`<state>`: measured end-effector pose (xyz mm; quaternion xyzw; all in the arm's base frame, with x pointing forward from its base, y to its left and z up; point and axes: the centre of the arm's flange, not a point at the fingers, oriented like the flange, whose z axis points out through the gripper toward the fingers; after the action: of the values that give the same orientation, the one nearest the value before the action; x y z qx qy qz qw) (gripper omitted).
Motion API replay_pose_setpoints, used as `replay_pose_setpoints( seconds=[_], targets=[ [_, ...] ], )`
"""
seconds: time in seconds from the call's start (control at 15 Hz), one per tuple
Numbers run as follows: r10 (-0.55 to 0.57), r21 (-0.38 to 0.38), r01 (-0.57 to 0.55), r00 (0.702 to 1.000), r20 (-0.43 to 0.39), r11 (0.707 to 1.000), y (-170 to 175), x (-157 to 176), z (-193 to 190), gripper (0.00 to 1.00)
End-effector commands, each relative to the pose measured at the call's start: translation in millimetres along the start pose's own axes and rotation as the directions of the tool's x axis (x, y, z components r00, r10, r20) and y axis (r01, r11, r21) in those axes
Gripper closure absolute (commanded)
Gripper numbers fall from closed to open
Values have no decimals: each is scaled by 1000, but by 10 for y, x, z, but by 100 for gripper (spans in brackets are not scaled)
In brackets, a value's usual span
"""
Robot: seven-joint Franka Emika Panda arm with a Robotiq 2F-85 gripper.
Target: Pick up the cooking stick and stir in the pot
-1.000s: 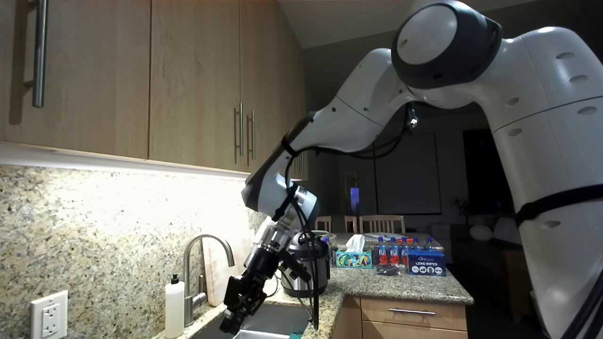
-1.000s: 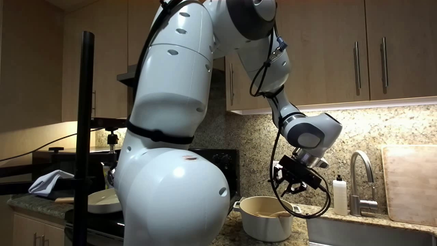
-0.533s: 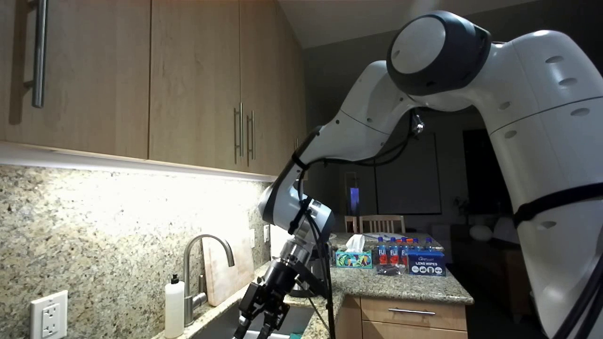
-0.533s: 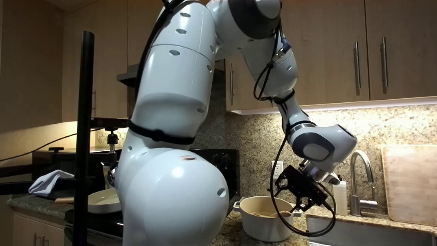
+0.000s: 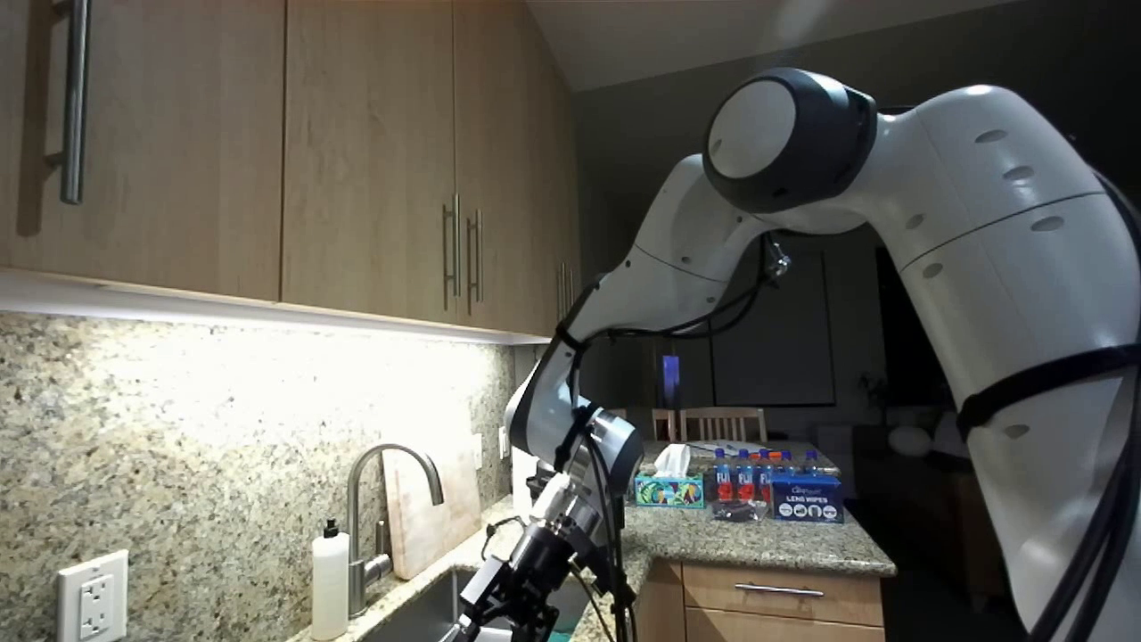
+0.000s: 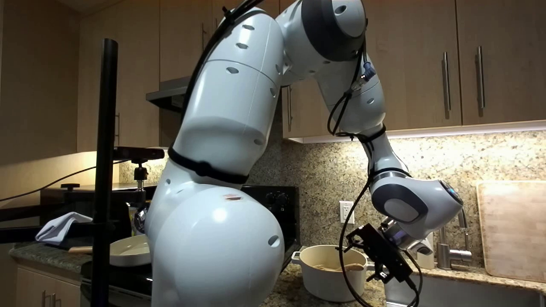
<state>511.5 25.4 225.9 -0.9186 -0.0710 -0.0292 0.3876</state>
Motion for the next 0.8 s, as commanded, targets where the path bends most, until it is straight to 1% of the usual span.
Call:
replay_pose_setpoints(
  seconds=[0.0, 0.33, 0.73],
  targets=[
    [-28, 63, 29, 1000, -9, 998, 103, 76, 94, 0],
    [-54, 88, 54, 999, -4, 995, 93, 234, 159, 0],
    [-64, 139, 57, 997, 48, 989, 107, 420, 298, 0]
  ],
)
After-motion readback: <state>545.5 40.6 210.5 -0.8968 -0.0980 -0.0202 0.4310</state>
